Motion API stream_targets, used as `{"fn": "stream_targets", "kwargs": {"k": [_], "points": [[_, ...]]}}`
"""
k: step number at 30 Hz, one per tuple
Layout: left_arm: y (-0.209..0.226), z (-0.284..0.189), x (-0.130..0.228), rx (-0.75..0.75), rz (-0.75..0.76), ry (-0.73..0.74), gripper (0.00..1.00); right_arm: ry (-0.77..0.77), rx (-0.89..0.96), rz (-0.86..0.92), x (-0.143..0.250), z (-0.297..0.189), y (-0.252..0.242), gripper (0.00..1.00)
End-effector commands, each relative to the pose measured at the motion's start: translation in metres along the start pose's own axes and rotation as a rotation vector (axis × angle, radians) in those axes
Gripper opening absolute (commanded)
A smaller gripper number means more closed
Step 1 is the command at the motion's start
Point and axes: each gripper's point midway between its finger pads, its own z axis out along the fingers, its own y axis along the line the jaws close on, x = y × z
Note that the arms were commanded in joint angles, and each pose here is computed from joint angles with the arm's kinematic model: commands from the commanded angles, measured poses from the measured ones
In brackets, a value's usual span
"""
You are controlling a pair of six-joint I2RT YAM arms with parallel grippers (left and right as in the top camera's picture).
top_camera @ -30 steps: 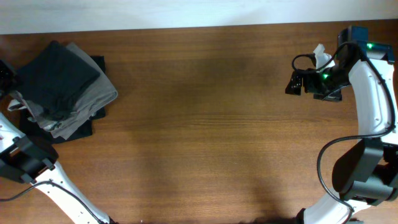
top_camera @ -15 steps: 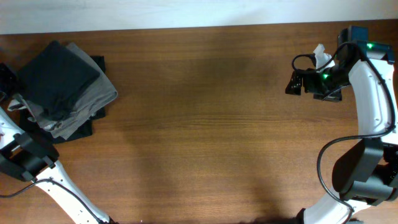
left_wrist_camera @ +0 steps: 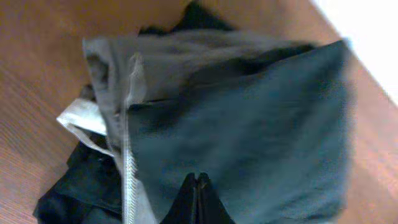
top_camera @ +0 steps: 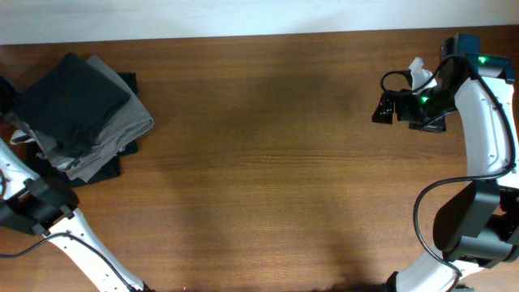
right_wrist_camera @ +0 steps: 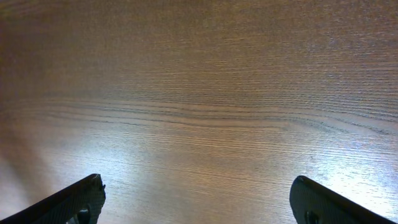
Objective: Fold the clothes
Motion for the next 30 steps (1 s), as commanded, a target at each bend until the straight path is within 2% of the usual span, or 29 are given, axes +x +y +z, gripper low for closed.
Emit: {"fn": "stream_targets", "kwargs": {"k": [1, 6, 11, 12, 17, 18, 24, 30], "points": [[-0.060, -0.079, -0.015, 0.067, 0.072, -0.176, 0.01, 0.008, 0.009, 0.010, 0.001, 0.002, -0.005, 0.99], [-0.116, -0.090, -0.003, 0.128, 0.148, -0.191, 0.02, 0.008, 0.009, 0.010, 0.001, 0.002, -0.005, 0.99], [-0.160, -0.082, 0.017, 0.175, 0.222, -0.157, 0.21, 0.008, 0.009, 0.010, 0.001, 0.002, -0.005, 0.99], [-0.168, -0.081, 0.020, 0.183, 0.236, -0.152, 0.29, 0.008, 0.009, 0.010, 0.001, 0.002, -0.005, 0.99], [-0.190, -0.079, 0.033, 0.202, 0.276, -0.138, 0.97, 0.008, 0.009, 0.010, 0.001, 0.002, -0.005, 0.99], [-0.193, -0.078, 0.034, 0.205, 0.280, -0.136, 0.99, 0.004, 0.009, 0.009, 0.001, 0.001, -0.004, 0.99], [-0.196, -0.078, 0.036, 0.208, 0.286, -0.134, 0.99, -0.043, 0.023, -0.022, 0.001, -0.017, 0.006, 0.99], [-0.196, -0.078, 0.036, 0.208, 0.285, -0.134, 0.99, -0.177, 0.019, -0.146, 0.009, -0.064, 0.052, 0.99]]}}
